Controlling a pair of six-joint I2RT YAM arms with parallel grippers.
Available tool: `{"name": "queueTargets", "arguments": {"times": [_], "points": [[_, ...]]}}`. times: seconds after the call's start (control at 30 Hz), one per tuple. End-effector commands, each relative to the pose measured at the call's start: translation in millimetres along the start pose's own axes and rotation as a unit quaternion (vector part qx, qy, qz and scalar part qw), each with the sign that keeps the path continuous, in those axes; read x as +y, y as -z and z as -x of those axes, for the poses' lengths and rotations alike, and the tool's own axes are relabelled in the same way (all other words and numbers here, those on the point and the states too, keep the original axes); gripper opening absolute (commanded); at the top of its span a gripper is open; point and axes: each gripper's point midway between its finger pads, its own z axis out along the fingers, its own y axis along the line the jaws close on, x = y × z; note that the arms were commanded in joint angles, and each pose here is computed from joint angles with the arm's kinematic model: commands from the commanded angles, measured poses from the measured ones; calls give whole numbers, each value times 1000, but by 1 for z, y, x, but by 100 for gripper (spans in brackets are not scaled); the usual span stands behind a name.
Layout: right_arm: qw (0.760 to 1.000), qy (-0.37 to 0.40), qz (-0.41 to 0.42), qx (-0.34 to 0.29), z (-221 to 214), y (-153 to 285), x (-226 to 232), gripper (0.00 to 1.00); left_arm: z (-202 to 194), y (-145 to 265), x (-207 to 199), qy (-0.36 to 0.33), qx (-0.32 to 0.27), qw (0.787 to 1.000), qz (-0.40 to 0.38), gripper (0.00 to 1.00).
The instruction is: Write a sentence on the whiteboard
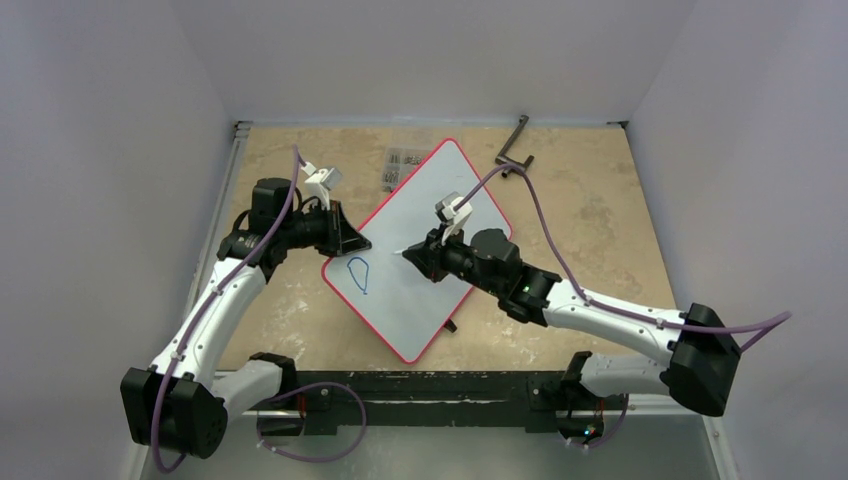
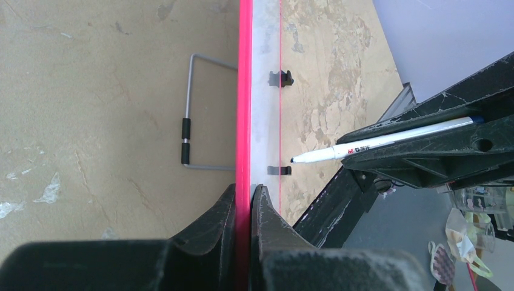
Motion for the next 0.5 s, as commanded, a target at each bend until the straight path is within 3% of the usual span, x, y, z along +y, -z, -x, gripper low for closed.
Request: {"name": "queueTargets", "arguments": {"times": [0.0,0.47], "points": [[999,28,11,-28,16,-5,4,0,-3,1,32,-72,2,995,70,0],[994,41,85,-50,30,-16,32,0,-4,0,31,-73,3,995,66,0]]}}
